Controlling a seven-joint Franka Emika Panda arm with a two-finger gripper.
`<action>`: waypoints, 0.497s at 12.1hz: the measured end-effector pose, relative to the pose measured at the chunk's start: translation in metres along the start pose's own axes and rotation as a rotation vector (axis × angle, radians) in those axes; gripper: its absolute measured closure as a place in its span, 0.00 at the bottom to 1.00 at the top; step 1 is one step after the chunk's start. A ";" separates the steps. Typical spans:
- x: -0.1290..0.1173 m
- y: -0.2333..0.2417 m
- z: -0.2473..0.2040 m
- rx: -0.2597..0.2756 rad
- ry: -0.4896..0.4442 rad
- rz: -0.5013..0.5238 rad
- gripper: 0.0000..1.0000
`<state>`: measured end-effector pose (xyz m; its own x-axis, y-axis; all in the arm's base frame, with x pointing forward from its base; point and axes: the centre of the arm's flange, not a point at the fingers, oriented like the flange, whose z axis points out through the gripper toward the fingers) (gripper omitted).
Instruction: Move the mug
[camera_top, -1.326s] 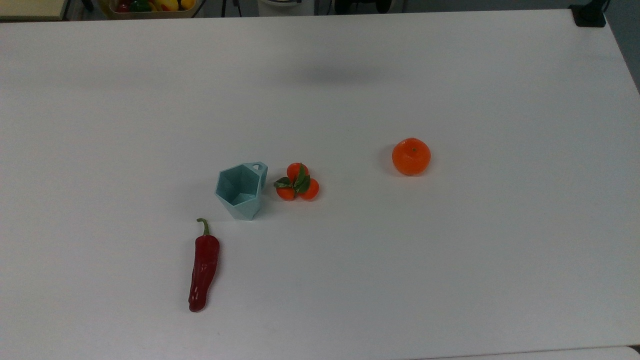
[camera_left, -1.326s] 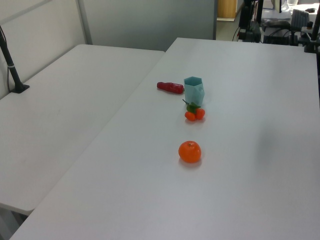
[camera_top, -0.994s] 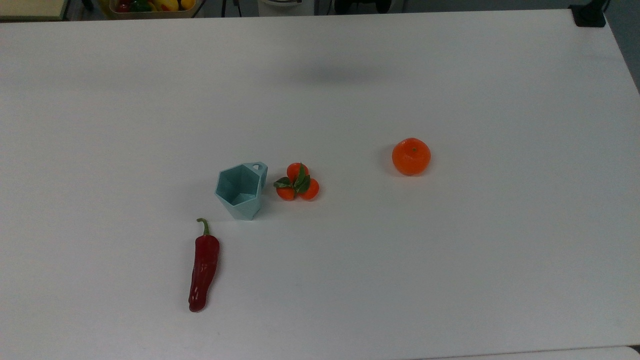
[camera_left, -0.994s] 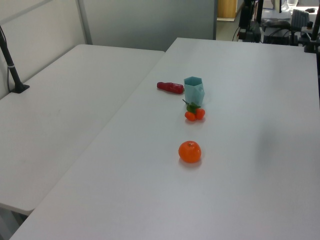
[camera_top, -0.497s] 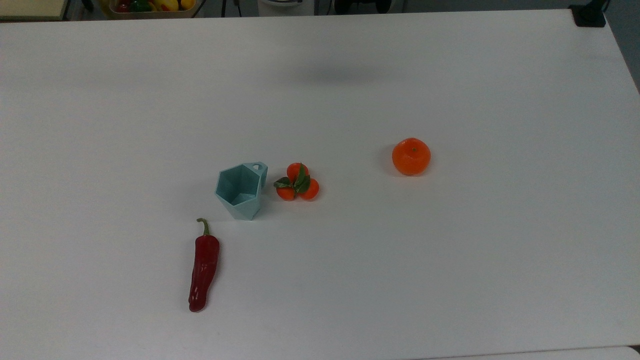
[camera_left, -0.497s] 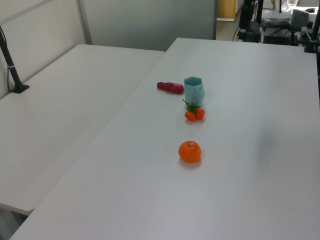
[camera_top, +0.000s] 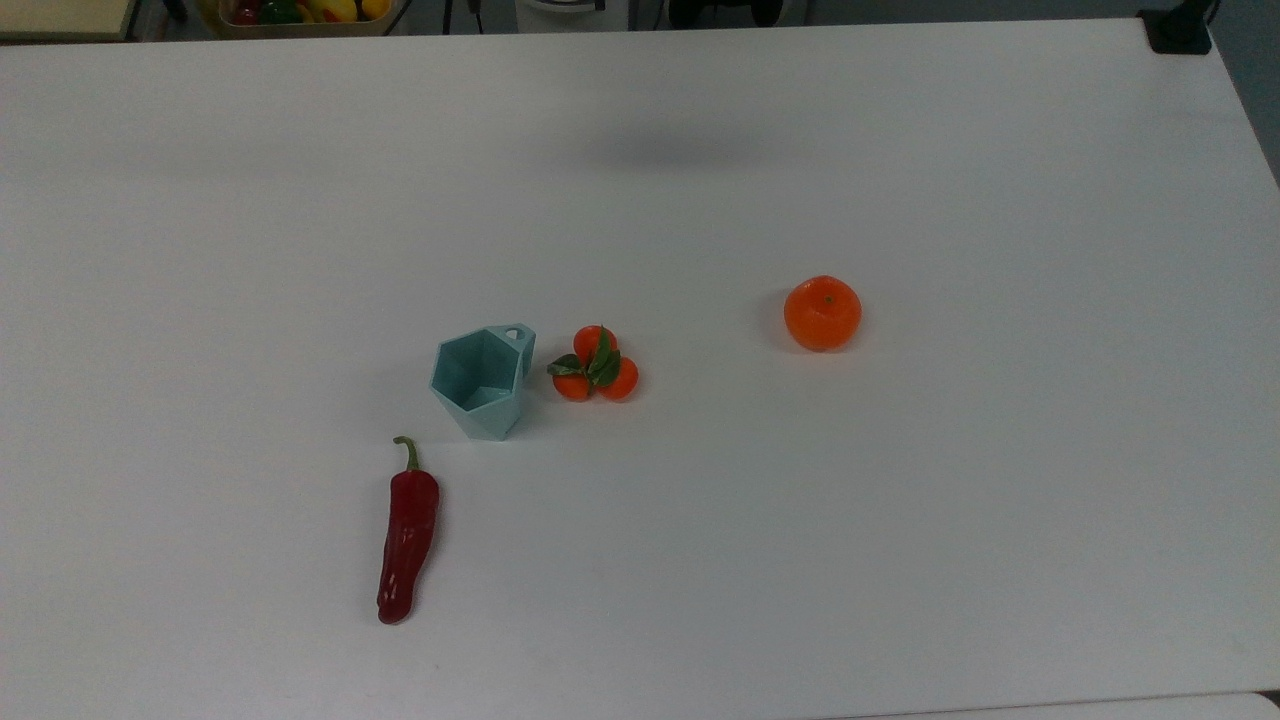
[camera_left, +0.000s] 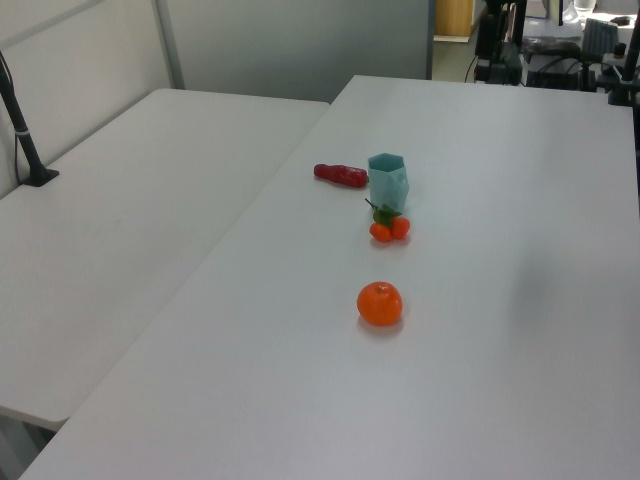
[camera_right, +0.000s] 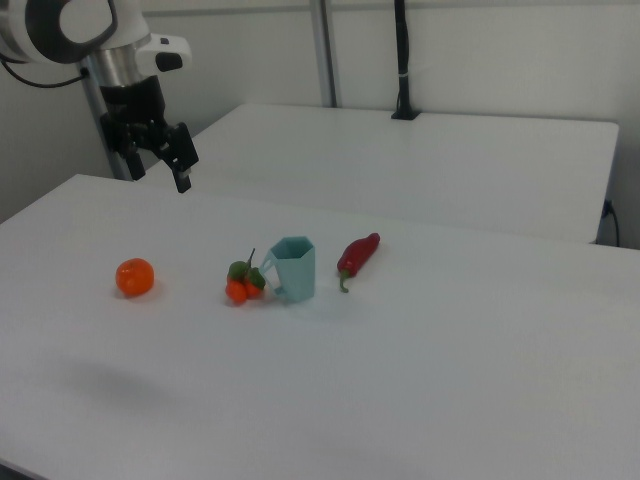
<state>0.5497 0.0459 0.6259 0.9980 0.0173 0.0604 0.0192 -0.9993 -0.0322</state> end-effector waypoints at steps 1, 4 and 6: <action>0.003 -0.001 0.003 0.001 -0.004 0.067 0.00; 0.026 -0.012 0.023 0.009 -0.017 0.190 0.00; 0.049 -0.013 0.040 0.027 0.042 0.262 0.00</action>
<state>0.6011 0.0612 0.5889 0.9659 -0.2438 0.0878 -0.2372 -0.9682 -0.0792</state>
